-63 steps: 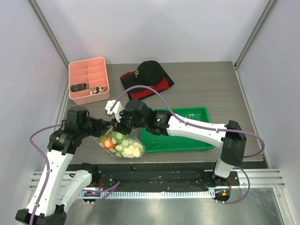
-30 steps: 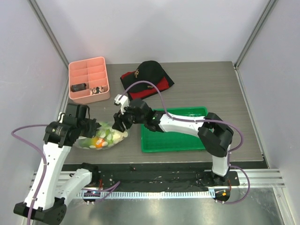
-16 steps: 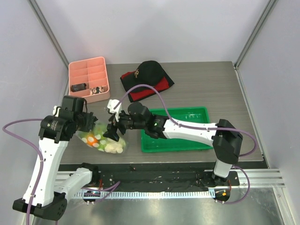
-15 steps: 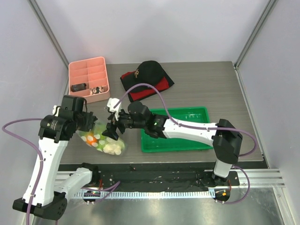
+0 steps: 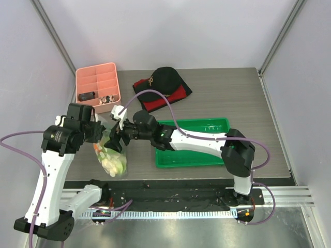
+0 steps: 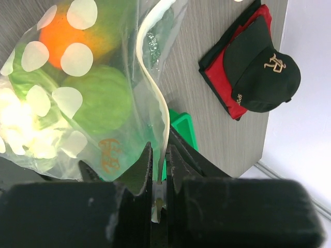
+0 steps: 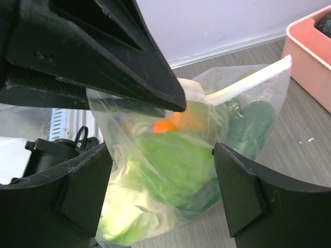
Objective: Open the zip-top bag and remove the fake food
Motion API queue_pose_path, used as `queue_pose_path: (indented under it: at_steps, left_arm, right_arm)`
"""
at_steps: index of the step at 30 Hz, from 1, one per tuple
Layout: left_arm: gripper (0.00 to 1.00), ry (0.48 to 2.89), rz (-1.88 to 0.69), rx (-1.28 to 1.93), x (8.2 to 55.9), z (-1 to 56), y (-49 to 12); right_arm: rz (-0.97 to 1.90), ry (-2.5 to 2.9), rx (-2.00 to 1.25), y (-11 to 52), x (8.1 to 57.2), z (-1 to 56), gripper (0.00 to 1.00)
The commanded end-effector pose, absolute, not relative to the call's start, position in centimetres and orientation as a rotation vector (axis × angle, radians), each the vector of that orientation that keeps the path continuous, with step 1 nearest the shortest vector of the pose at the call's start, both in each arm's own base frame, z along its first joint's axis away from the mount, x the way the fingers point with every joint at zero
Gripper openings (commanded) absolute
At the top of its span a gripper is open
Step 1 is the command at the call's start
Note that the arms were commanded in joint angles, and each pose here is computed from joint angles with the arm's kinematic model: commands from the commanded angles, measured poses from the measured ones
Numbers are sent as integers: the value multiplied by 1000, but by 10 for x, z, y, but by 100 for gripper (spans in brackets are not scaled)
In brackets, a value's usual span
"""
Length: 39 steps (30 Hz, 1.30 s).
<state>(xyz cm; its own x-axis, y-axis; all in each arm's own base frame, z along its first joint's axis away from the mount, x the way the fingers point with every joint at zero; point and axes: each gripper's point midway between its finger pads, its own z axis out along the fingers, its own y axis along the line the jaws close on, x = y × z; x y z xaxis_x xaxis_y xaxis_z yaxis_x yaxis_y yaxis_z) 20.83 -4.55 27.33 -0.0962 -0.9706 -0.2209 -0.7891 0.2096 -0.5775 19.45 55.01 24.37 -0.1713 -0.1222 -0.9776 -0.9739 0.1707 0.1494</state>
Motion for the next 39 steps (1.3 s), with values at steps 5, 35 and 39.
queue_pose_path:
  at_steps: [5,35,39]
  left_arm:
    - [0,1903,-373,-1708,179,275,-34]
    - [37,1871,-634,57,211,311,-109]
    - [45,1855,-589,104,206,312,-104]
  right_arm:
    - [1155,1480,-1021,574,183,275,89]
    - [1645,1318,-1613,517,161,247,1]
    - [1674,1308,-1610,514,166,253,1]
